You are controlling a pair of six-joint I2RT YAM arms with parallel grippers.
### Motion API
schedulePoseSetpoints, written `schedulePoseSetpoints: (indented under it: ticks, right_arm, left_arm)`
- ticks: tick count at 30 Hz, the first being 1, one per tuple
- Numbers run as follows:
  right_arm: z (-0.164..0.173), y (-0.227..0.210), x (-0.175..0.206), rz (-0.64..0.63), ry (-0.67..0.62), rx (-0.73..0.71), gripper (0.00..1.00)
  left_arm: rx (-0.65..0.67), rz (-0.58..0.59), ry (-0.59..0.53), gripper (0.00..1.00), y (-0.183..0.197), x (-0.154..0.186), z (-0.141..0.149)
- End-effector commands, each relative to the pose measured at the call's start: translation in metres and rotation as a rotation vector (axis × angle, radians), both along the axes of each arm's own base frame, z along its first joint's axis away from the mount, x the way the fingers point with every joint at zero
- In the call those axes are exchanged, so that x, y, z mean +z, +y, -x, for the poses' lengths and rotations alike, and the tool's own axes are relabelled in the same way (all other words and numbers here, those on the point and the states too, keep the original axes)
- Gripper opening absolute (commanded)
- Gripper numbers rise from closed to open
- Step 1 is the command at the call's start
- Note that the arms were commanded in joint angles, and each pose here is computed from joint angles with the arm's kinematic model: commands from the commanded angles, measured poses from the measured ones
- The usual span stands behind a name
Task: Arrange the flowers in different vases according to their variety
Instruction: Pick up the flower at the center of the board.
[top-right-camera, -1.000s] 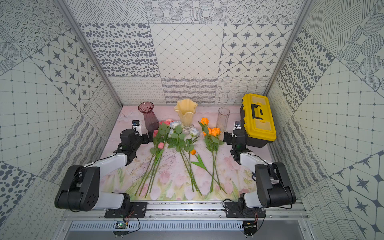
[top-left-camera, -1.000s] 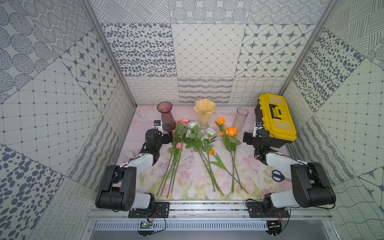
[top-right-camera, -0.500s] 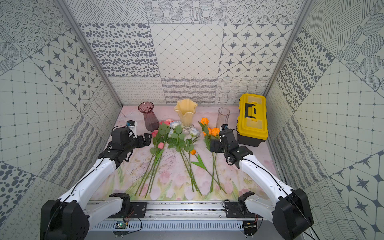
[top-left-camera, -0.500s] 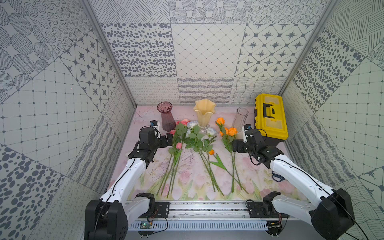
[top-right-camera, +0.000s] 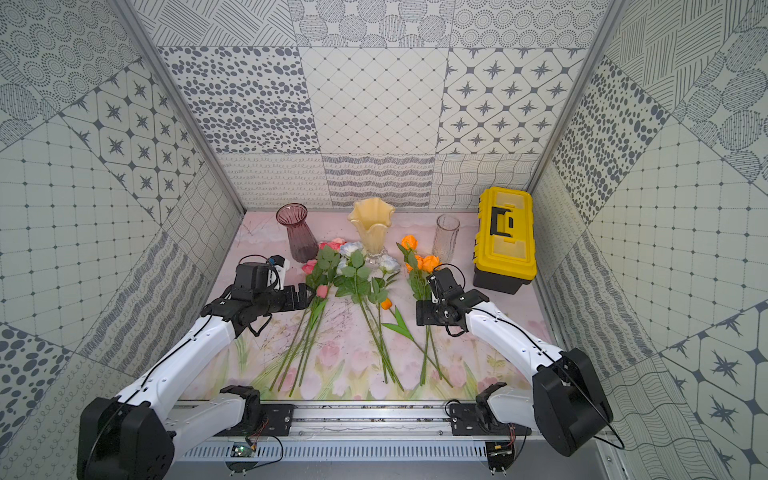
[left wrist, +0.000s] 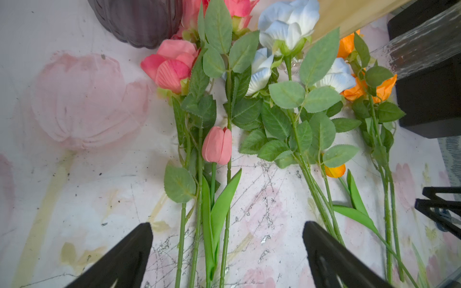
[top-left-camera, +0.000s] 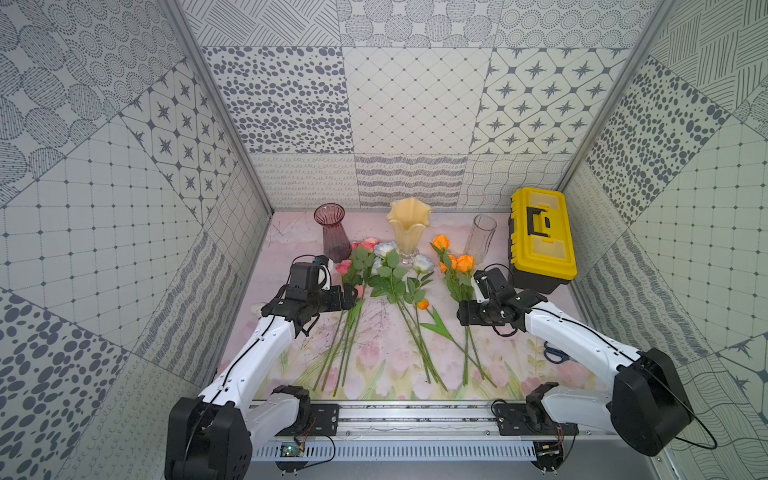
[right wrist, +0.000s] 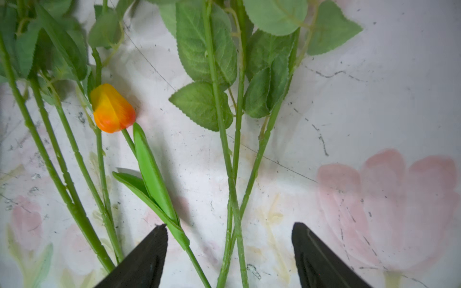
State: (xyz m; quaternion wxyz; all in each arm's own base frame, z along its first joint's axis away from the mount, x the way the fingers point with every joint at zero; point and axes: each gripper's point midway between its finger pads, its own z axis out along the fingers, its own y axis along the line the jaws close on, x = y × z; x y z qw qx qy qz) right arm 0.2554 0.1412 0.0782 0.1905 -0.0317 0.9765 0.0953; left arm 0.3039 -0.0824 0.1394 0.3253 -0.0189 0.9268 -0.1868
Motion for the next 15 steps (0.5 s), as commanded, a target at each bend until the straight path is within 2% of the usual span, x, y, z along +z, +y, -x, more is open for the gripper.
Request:
schedulePoseSetpoints:
  ticks: [1,7,15]
  right_arm:
    - [-0.003,0.004,-0.005,0.029,0.016,0.013,0.72]
    - [0.0,0.006,-0.021,0.058,0.049,0.003,0.57]
    - [-0.009,0.006,-0.025,0.081,0.04,-0.016,0.38]
  left_arm:
    - [-0.029,0.044,0.045,0.99,-0.011,-0.002,0.008]
    - [-0.031,0.043,0.046,0.99,-0.011,-0.002,0.008]
    - [-0.034,0.043,0.053,0.99,-0.013,-0.004,0.007]
